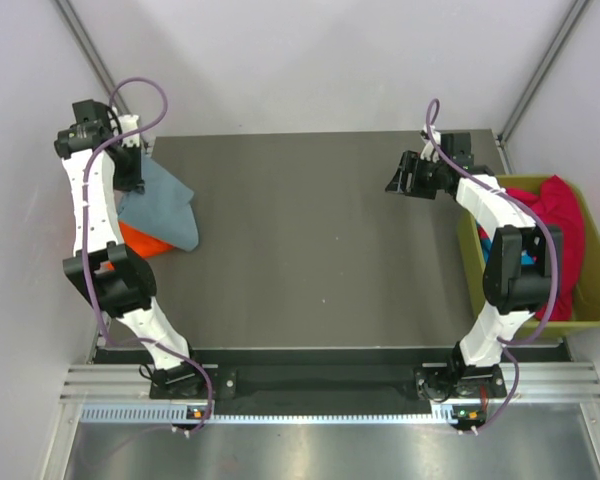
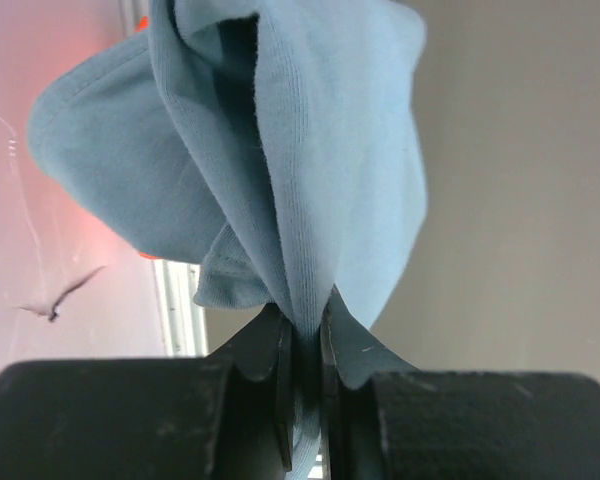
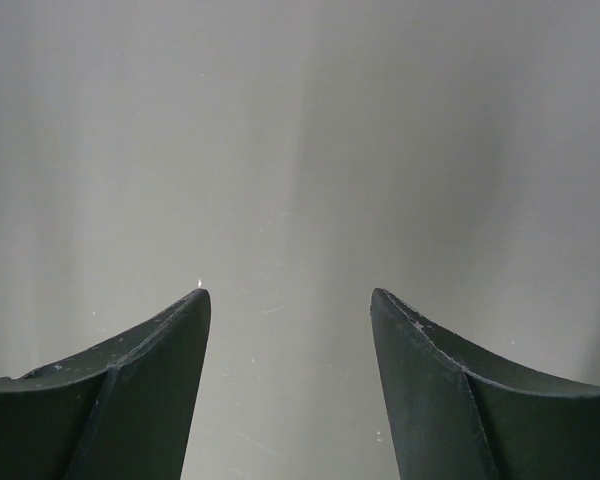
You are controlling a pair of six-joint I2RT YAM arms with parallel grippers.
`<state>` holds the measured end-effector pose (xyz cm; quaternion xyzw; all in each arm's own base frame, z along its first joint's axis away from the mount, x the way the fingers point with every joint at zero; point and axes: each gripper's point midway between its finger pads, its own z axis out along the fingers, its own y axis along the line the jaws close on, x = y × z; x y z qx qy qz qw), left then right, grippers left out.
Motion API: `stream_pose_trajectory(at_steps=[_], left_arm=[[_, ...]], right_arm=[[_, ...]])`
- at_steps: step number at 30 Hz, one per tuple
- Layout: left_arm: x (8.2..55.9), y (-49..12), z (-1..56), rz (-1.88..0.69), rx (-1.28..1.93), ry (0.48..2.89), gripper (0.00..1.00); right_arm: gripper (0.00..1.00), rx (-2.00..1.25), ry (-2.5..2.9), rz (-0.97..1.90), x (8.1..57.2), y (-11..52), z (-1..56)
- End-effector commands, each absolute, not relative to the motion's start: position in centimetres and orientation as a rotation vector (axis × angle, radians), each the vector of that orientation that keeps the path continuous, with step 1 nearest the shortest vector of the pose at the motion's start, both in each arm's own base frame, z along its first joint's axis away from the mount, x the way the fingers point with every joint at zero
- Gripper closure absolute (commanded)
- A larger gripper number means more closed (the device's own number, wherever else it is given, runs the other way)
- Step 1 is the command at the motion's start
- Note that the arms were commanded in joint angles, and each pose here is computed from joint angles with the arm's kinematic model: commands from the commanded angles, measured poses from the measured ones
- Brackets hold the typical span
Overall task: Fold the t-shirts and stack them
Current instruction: Neatly place the folded tshirt to the corner
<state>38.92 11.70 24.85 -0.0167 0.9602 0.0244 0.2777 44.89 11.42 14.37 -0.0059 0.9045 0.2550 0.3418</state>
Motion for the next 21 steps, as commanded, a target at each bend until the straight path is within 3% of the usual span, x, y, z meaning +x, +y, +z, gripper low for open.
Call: stream_pose_trajectory(at_steps=[1, 11, 21], left_arm=[[40.5, 14.4, 26.2, 0.224, -0.042, 2.519, 1.0], [42.2, 19.8, 25.4, 0.559, -0.125, 2.506, 1.0], [43.6, 22.0, 22.1, 0.684, -0.16, 2.556, 1.0]], right_arm=[[0.34, -0.027, 2.263, 0.673, 45.8, 11.3, 16.9], [0.34, -0.033, 2.263, 0.661, 45.6, 11.2, 16.6], [0.34, -0.032, 2.271, 0.664, 45.9, 11.2, 16.2]])
